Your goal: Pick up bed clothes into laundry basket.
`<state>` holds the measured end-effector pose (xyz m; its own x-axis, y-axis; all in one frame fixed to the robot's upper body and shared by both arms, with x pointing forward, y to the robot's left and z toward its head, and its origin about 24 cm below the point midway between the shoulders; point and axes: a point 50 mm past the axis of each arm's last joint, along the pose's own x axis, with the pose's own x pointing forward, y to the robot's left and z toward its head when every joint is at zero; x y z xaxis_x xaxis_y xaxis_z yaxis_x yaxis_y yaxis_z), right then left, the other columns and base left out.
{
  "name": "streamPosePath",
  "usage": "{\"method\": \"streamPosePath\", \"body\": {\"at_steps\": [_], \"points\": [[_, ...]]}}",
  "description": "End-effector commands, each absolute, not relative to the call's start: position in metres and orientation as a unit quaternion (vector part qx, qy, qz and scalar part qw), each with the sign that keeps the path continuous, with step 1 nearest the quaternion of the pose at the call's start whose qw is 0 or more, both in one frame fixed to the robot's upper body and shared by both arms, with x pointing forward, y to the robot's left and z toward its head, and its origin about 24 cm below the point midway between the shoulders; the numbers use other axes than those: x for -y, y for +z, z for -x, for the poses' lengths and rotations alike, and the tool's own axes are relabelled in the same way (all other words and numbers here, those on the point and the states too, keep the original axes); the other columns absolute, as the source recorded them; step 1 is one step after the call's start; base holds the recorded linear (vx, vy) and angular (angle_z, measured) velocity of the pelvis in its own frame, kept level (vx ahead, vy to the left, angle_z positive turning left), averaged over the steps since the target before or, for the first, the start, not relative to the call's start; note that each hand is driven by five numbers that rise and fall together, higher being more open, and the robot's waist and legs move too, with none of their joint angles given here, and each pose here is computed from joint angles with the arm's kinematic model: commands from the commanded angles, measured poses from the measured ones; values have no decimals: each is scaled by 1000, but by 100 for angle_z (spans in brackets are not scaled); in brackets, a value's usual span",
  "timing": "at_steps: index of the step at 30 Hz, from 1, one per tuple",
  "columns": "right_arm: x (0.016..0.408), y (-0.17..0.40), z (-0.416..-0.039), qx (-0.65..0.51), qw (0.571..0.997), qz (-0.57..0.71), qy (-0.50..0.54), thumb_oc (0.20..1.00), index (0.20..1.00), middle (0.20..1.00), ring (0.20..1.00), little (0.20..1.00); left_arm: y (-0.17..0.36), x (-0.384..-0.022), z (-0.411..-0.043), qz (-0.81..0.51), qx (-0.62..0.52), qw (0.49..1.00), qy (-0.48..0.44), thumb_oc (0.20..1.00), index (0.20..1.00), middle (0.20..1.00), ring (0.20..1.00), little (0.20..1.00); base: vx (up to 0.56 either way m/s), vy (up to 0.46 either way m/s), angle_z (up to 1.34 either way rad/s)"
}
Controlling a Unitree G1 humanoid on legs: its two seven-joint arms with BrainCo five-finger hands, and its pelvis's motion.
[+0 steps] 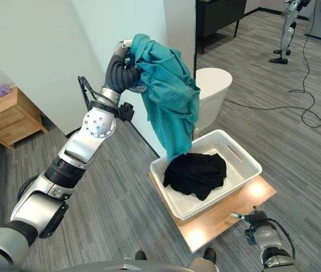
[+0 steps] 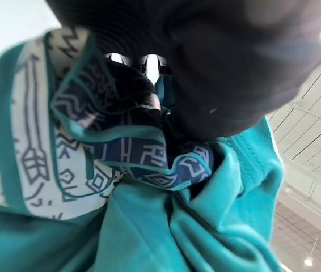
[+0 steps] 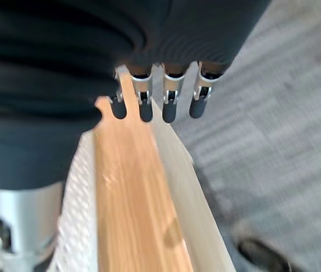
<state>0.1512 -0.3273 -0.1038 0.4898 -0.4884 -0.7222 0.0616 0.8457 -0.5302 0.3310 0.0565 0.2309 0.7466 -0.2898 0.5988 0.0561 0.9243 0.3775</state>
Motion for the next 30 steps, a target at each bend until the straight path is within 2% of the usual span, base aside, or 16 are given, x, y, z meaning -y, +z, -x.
{"method": "streamPosePath", "body": {"at_steps": [1,7,12,13,15,17,18,20,23,30], "points": [[326,-101,-160,-462,844,218,-166,1000,1000,1000,1000,1000,259,-41,-340,-144,372,912,-98,200,200,200,200,200,0,0,0],[307,-131,-108,-543,805,192,-145,1000,1000,1000,1000,1000,227,-18,-338,-140,319,926,-145,200,200,200,200,200,-5,-8,-12],[288,-144,-93,-568,794,183,-117,1000,1000,1000,1000,1000,194,14,-328,-141,270,931,-201,200,200,200,200,200,-7,-14,-13],[272,-150,-92,-572,794,192,-82,1000,1000,1000,1000,1000,168,28,-321,-157,233,931,-231,200,200,200,200,200,0,0,0],[264,-152,-92,-571,795,194,-66,1000,1000,1000,1000,1000,150,37,-317,-172,206,931,-249,200,200,200,200,200,0,0,0],[264,-152,-92,-571,795,194,-67,1000,1000,1000,1000,1000,150,38,-317,-172,206,930,-249,200,200,200,200,200,-9,-7,-5],[257,-151,-103,-555,804,208,-57,1000,1000,1000,1000,1000,123,49,-312,-226,171,922,-263,200,200,200,200,200,-19,-8,-6],[252,-150,-110,-543,809,218,-50,1000,1000,1000,1000,1000,119,52,-312,-242,171,919,-261,200,200,200,200,200,-49,0,-6],[249,-140,-133,-488,837,248,-21,1000,1000,1000,1000,1000,100,42,-317,-323,165,900,-240,200,200,200,200,200,-53,-2,-13],[237,-141,-139,-474,833,284,31,1000,1000,1000,1000,1000,102,30,-334,-421,188,863,-206,200,200,200,200,200,-48,-9,-15]]}}
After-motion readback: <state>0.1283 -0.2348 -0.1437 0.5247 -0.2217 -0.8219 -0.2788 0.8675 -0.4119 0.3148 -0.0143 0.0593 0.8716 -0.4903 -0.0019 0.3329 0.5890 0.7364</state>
